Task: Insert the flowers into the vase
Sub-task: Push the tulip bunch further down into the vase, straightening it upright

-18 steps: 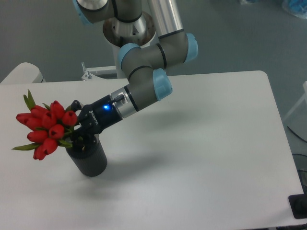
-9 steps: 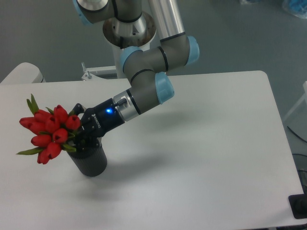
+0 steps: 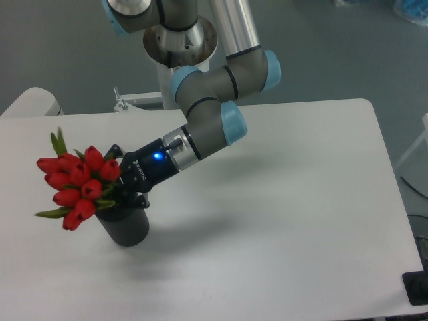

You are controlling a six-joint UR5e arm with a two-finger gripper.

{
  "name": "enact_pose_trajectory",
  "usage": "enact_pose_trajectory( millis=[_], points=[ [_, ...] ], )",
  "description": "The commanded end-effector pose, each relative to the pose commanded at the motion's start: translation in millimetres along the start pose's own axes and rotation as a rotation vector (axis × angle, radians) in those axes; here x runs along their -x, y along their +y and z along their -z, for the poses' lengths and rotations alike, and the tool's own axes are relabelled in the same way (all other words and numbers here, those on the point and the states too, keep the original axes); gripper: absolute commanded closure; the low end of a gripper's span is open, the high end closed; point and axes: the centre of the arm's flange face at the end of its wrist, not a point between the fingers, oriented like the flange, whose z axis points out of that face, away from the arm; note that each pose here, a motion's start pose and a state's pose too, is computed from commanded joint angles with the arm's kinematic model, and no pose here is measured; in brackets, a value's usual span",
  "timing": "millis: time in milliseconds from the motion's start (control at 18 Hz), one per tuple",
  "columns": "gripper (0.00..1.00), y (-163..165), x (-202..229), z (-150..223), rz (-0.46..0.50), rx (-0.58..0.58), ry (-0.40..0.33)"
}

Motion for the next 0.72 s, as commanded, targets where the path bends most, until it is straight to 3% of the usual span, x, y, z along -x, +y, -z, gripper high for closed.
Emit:
enact_pose_trajectory(
  millis=[278,444,722],
  points=[
    [0.35,1.6,0.7,2.2,-0.005,-0.001,-0.004],
    [0.06,3.0,-1.1,2.1,-0.005,0.001,-0.004],
    [0.00,2.9,-1.3,3.0,-0.006,0.000,-0.005]
  ],
)
